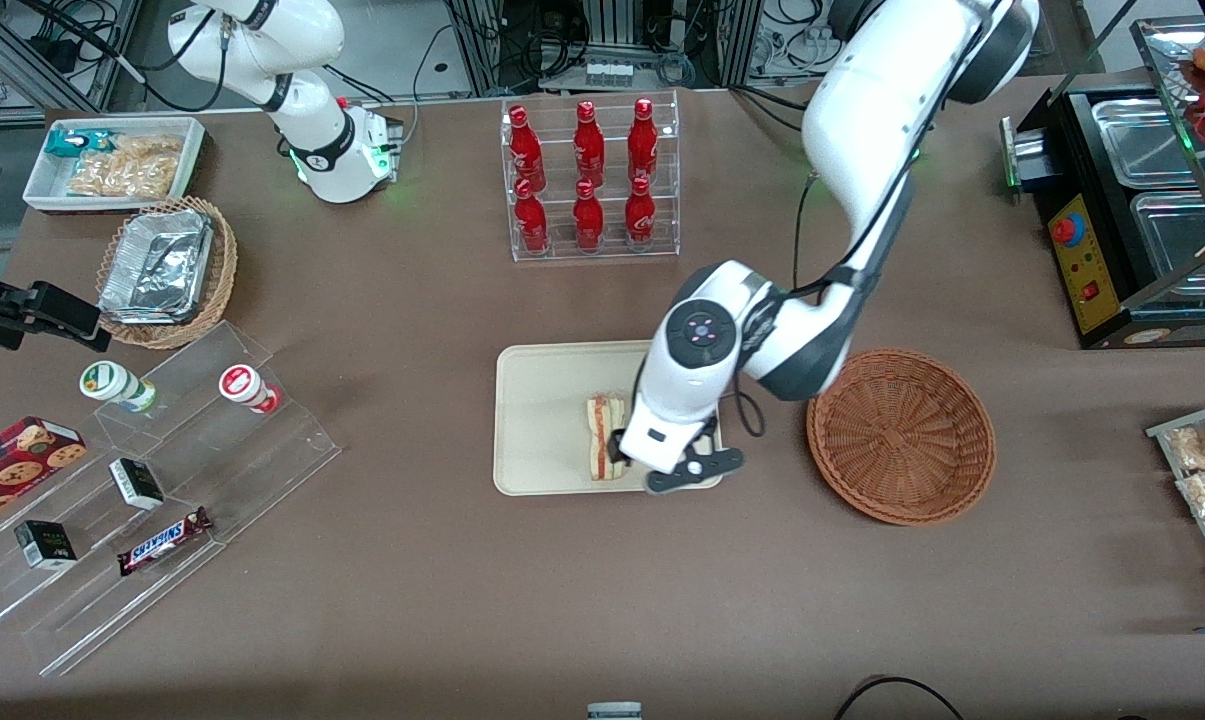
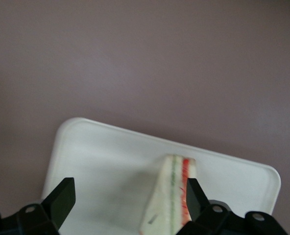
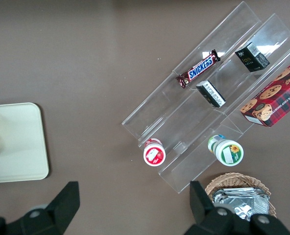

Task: Place sandwich from basket to tray

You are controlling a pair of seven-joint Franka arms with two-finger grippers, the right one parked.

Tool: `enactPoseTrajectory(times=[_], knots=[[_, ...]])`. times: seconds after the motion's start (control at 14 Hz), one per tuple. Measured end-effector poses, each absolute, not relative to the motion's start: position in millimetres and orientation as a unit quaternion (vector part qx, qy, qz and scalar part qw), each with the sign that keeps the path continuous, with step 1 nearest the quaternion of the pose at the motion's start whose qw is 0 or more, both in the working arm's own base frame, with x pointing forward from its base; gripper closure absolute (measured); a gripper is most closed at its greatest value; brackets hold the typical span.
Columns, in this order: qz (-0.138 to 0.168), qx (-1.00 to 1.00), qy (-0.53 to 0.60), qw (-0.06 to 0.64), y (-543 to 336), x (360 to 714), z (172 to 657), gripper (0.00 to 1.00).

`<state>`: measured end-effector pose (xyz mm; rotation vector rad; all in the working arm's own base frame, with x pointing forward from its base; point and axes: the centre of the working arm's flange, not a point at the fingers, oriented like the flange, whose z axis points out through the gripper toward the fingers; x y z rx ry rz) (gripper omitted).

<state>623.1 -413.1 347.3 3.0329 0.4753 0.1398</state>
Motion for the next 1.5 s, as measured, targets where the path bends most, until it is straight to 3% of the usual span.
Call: enactPoseTrajectory(times=[0.21,0.57,0.86,1.21,1.5], knots=[[0.045,0.986,0.159,-0.004,-335.7,640.5,412.7,0.0],[-0.05,0.994,0.086,-0.04,-151.8,650.3,477.6,0.0],[-0.098,0.993,0.061,-0.024,-78.7,608.1,554.7,0.0],[-0.111,0.993,0.042,0.006,-78.8,586.3,579.8,0.0],[-0.097,0.995,0.018,0.003,-78.7,564.3,608.8,0.0]])
